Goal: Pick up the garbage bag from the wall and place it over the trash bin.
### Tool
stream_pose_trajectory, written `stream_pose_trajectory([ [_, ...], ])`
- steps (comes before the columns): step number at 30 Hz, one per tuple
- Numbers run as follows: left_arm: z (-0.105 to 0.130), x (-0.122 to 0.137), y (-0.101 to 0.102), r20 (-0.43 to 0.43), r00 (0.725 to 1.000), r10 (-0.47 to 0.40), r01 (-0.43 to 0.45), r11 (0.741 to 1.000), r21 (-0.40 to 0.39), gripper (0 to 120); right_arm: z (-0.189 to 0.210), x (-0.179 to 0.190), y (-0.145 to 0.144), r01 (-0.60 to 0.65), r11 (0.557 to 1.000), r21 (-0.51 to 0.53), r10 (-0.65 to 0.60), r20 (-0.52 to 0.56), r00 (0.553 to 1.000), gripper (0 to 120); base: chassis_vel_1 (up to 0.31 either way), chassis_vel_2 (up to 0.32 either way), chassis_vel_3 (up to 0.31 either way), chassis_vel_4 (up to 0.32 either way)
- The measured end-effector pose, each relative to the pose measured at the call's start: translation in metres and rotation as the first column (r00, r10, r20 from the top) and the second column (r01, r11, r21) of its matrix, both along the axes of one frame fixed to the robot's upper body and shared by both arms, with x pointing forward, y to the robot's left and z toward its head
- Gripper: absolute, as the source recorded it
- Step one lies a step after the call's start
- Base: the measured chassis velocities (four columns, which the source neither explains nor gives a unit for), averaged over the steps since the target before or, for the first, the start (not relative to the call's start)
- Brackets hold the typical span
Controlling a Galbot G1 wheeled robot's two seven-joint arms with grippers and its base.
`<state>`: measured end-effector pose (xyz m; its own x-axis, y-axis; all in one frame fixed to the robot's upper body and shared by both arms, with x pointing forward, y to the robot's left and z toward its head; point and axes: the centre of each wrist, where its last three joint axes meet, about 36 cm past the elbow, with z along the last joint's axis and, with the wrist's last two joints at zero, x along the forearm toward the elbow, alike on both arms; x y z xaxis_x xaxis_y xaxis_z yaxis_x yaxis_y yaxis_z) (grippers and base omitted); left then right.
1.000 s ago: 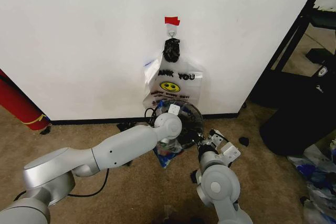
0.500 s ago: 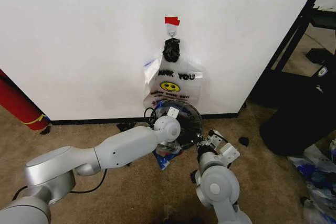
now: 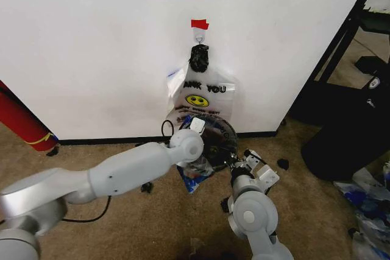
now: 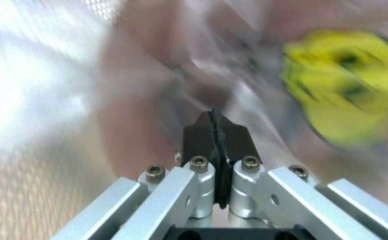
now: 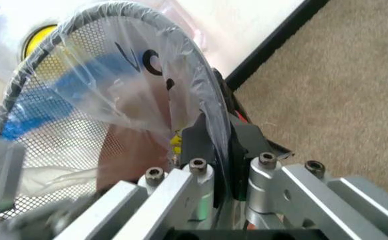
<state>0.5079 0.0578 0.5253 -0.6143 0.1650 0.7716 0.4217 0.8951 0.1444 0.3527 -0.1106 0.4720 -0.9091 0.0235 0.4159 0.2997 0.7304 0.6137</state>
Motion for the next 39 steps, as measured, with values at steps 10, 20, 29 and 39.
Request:
stream_pose_trajectory([
  [10,0.015,-0.004,-0.028,-0.087,0.994,-0.065,0.061,0.997,-0.044,0,-0.005,-0.001,0.004,-0.002,0.999,-0.044,0.003,0.015,1.0,0,0.0,0.0,0.0,0.0],
  [20,-0.013,-0.003,-0.042,-0.141,0.987,-0.08,0.077,0.997,-0.025,0,-0.005,-0.001,0.005,-0.005,0.999,-0.047,0.006,0.017,1.0,0,0.0,0.0,0.0,0.0],
  [29,-0.031,0.0,-0.054,-0.153,0.985,-0.081,0.079,0.997,-0.017,0,-0.005,-0.003,0.007,-0.011,0.999,-0.047,0.012,0.015,1.0,0,0.0,0.0,0.0,0.0],
  [39,-0.051,0.015,-0.059,-0.141,0.988,-0.056,0.059,0.998,0.02,0,0.0,-0.007,0.009,-0.019,0.999,-0.039,0.02,0.022,1.0,0,0.0,0.0,0.0,0.0],
])
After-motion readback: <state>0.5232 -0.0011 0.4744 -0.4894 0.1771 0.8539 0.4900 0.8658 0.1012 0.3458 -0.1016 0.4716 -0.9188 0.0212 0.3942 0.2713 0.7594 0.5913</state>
